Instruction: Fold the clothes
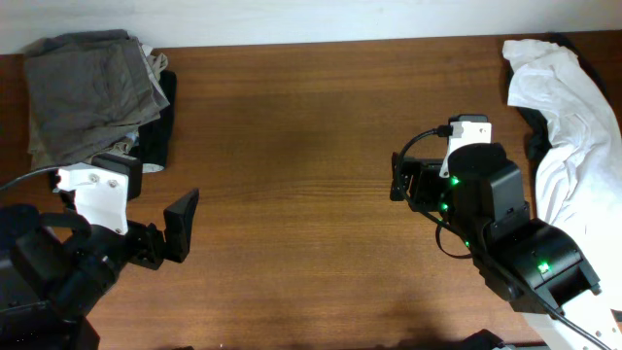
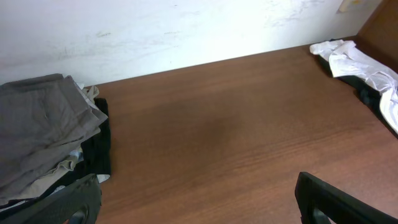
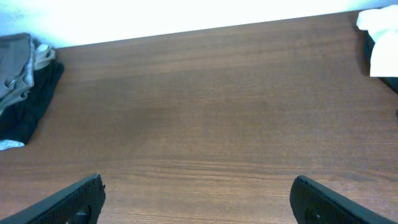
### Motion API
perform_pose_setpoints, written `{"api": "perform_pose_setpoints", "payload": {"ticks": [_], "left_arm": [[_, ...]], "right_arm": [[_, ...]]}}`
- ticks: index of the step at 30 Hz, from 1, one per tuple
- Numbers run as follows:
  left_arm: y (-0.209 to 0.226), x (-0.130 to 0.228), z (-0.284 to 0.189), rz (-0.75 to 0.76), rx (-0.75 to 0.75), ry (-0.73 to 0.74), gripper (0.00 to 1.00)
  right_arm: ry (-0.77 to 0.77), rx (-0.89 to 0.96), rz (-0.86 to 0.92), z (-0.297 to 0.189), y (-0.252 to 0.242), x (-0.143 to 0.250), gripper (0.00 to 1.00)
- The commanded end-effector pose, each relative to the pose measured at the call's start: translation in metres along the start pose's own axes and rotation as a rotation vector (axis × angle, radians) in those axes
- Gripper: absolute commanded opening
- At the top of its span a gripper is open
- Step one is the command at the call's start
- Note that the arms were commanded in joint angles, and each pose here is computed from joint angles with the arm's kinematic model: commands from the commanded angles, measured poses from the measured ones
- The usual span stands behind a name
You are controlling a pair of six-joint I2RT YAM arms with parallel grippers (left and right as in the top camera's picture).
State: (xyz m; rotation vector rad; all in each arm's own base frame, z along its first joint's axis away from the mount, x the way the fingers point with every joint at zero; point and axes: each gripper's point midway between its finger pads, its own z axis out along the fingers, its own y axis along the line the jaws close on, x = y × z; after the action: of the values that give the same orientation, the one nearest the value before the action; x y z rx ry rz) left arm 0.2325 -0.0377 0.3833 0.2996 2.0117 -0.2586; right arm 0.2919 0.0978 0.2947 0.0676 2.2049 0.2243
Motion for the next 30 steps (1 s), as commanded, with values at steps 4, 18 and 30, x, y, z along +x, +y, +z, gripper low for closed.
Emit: {"api": "perform_pose_setpoints", "payload": {"ticks": [4,18,30], "left_arm": [[-0.001,0.001,0.0,0.003,0.003,-0.002,0.99],[-0.001,0.001,0.0,0.003,0.003,-0.002,0.99],[-0.001,0.001,0.0,0.003,0.003,-0.002,0.99]], "right_arm": [[0.123,-0.015,-0.011,0.001,0.001,0.028,0.99],[0.161,0.007,-0.166,-0.006,-0.012,0.038,0.99],[-0.209,0.008,-0.038,-0.01,-0.086,0.073,0.99]]}}
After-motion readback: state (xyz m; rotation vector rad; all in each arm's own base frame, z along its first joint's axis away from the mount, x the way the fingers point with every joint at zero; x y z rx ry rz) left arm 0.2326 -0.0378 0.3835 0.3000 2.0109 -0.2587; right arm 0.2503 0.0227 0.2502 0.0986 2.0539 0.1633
